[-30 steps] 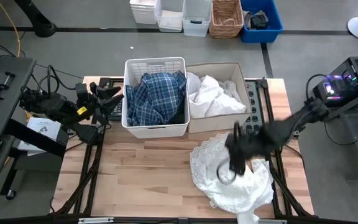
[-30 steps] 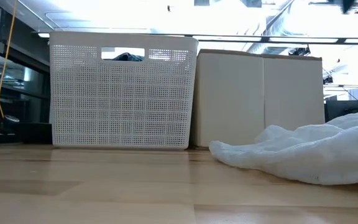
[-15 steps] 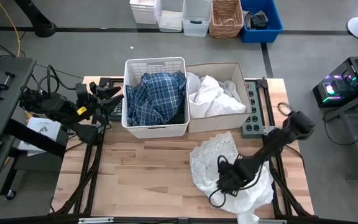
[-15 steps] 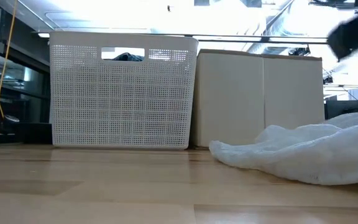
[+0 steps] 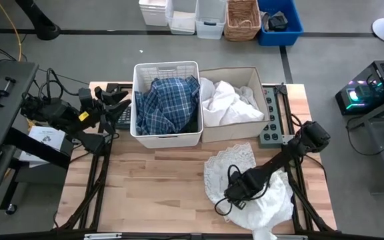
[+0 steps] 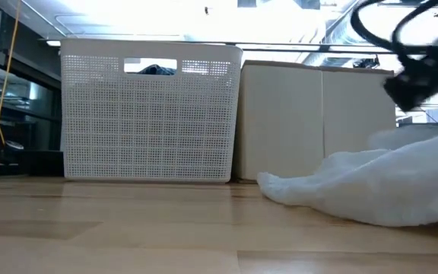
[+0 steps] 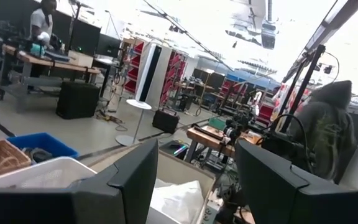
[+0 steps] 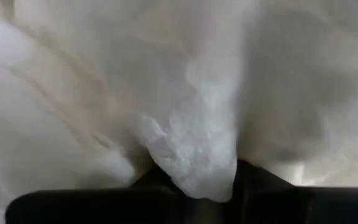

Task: Sort clothes
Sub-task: Put the white dress into the laundry organizer

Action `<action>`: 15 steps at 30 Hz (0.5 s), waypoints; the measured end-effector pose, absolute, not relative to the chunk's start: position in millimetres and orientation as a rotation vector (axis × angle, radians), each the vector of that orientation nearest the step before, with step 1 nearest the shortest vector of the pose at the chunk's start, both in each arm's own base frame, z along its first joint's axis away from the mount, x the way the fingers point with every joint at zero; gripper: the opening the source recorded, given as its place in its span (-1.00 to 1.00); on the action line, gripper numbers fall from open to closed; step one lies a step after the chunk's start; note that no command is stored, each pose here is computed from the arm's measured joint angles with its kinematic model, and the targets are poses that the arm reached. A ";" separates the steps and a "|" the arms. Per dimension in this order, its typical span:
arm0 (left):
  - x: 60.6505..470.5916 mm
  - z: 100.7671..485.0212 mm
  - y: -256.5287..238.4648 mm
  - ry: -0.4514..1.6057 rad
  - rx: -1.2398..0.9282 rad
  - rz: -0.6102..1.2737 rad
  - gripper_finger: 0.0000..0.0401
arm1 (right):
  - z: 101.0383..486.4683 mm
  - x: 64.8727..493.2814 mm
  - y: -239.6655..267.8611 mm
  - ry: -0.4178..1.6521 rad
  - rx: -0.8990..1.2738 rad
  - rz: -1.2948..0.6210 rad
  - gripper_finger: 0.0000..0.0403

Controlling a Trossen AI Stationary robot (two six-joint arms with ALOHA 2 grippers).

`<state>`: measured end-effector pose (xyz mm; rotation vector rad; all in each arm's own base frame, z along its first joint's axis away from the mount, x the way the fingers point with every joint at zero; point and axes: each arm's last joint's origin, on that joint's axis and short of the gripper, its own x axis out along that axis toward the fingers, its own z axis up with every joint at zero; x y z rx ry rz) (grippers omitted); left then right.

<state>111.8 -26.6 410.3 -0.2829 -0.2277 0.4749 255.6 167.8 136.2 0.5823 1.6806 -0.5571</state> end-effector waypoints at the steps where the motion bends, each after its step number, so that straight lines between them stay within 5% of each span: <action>1: 111.5 410.7 -26.5 -0.229 -0.276 0.476 0.00 | 149.0 257.1 161.7 1.640 0.553 -0.582 -0.77; 4: 109.7 411.7 -25.6 -0.232 -0.259 0.478 0.00 | 203.1 260.3 140.2 1.461 0.485 -0.657 -0.88; 8: 105.6 413.1 -23.7 -0.241 -0.259 0.478 0.00 | 310.2 253.4 118.1 1.144 0.563 -0.526 -0.88; 15: 103.8 413.7 -22.8 -0.243 -0.249 0.480 0.00 | 479.8 204.0 60.7 0.418 0.472 -0.479 -0.88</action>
